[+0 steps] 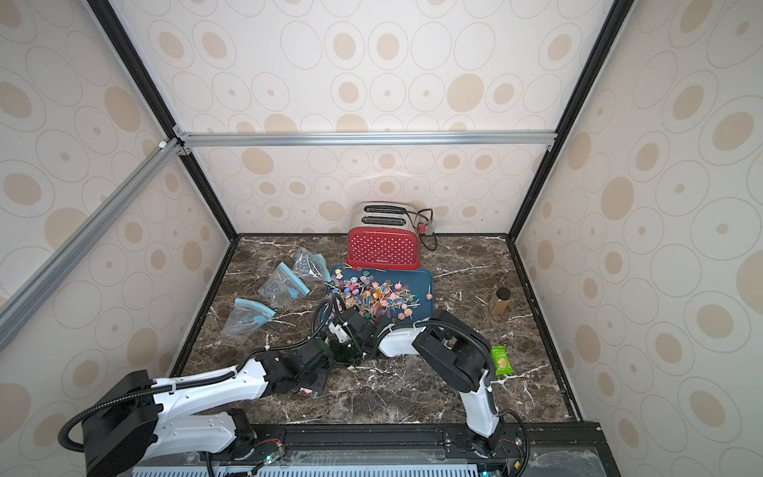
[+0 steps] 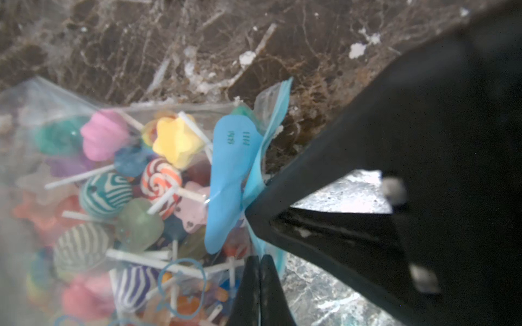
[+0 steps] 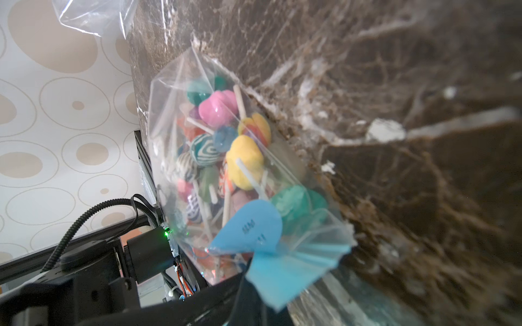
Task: Pour candies out of the ziploc bag
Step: Open the ziploc bag at the center of the board.
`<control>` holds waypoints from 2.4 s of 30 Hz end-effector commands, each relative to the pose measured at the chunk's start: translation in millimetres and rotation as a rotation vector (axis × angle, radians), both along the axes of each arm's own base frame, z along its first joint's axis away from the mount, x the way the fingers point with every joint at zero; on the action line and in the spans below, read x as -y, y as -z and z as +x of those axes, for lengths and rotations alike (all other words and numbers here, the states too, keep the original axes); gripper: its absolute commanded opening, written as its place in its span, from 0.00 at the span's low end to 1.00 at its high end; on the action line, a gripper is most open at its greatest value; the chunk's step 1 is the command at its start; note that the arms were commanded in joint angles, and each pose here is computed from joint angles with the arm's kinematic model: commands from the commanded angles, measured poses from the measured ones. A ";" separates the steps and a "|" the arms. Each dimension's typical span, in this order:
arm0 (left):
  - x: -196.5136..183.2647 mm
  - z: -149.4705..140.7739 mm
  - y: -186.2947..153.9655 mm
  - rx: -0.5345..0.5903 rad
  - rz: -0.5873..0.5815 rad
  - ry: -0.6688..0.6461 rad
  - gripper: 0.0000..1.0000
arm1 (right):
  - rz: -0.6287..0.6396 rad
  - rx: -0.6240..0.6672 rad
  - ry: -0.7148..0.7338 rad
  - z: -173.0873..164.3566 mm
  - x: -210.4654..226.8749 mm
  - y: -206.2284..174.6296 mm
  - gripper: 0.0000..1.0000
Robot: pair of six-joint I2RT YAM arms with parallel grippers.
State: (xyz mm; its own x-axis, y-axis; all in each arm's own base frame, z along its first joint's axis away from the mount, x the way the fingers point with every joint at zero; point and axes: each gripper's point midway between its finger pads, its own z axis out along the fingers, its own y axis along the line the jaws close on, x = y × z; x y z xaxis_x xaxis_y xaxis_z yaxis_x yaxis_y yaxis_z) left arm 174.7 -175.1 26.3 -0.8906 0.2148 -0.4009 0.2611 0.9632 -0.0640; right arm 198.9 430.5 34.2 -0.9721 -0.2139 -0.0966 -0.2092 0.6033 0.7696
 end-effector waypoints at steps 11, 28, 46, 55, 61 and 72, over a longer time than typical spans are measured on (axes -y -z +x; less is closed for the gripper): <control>-2.9 12.8 -13.9 0.050 0.012 -0.043 0.00 | -0.011 0.028 -0.001 -3.4 10.2 -9.4 0.31; -4.8 11.8 -13.4 0.046 -0.006 -0.052 0.00 | -0.028 0.019 -0.010 -3.6 9.8 -1.1 0.23; -4.4 9.9 -11.6 0.039 -0.014 -0.050 0.00 | -0.030 0.004 -0.010 -0.8 -1.8 4.2 0.18; -5.5 8.7 -12.2 0.040 -0.017 -0.051 0.00 | -0.041 -0.003 -0.020 -3.8 -6.1 10.1 0.15; -10.4 8.4 -16.4 0.053 -0.012 -0.061 0.00 | -0.046 -0.006 -0.018 -4.1 -6.2 13.0 0.09; -4.8 7.0 -11.2 0.027 -0.019 -0.053 0.10 | -0.012 0.028 -0.005 -3.1 -4.5 1.4 0.00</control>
